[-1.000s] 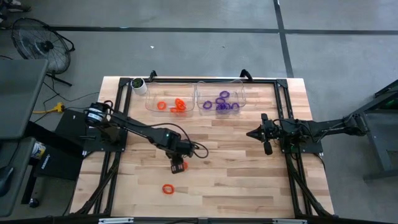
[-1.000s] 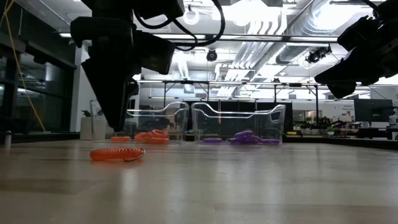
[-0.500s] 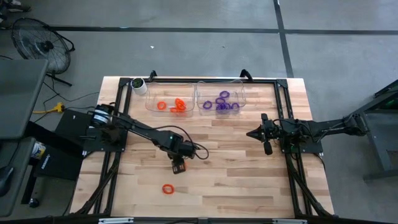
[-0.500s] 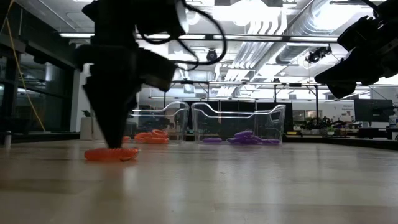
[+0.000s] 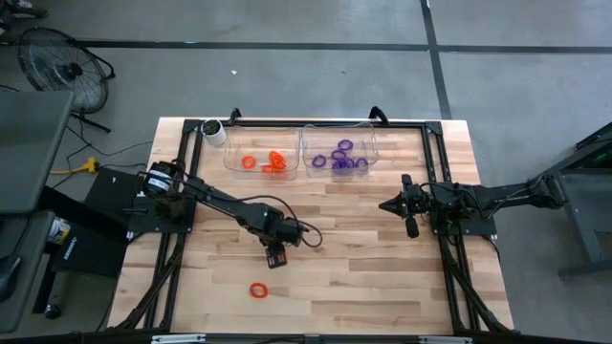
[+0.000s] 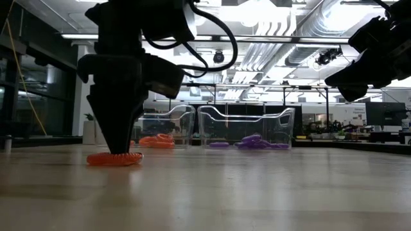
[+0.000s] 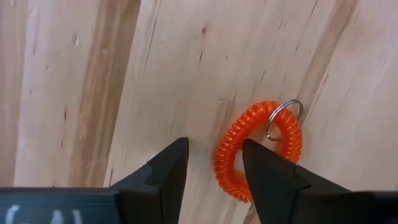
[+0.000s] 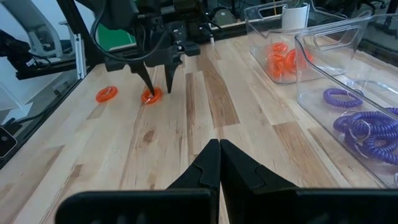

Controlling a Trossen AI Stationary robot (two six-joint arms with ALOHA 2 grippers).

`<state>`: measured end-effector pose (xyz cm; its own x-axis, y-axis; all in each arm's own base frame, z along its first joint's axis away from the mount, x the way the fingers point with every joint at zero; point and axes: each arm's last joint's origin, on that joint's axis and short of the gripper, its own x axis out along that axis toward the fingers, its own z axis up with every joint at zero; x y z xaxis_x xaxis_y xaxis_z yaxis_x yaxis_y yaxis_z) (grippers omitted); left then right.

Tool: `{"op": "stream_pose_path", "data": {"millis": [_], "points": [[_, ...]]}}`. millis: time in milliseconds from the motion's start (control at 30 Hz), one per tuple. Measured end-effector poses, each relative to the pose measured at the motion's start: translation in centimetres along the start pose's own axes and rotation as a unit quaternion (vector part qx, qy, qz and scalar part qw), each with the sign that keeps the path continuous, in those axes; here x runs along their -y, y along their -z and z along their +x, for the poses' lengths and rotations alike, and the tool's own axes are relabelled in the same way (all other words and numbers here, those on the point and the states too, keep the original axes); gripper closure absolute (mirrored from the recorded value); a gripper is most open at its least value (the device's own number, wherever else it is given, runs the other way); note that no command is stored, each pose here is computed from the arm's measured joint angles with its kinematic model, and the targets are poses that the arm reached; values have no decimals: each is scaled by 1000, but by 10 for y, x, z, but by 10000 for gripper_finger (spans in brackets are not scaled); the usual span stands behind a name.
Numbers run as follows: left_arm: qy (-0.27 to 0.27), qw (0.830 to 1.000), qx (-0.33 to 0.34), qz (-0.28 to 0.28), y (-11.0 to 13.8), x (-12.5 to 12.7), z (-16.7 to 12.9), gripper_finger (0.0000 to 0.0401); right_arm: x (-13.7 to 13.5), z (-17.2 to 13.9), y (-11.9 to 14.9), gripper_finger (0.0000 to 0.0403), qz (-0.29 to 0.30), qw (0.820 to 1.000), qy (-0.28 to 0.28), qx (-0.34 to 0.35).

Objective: Sort spring keychains
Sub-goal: Put the top orange spring keychain into the left bin

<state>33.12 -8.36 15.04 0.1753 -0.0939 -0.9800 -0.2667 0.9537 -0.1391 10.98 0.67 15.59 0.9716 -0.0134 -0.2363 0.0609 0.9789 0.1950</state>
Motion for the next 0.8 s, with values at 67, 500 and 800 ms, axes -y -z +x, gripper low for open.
{"op": "stream_pose_path", "data": {"millis": [67, 500, 800], "points": [[-6, 1000, 2, 1, 0, 0, 0, 259, 0, 0, 0, 402, 0, 1000, 0, 0], [-40, 999, -19, 18, 3, -2, 15, 387, 0, 0, 0, 402, 0, 1000, 0, 0], [-36, 999, -16, 13, -4, -5, -2, 396, 0, 0, 0, 402, 0, 1000, 0, 0]]}}
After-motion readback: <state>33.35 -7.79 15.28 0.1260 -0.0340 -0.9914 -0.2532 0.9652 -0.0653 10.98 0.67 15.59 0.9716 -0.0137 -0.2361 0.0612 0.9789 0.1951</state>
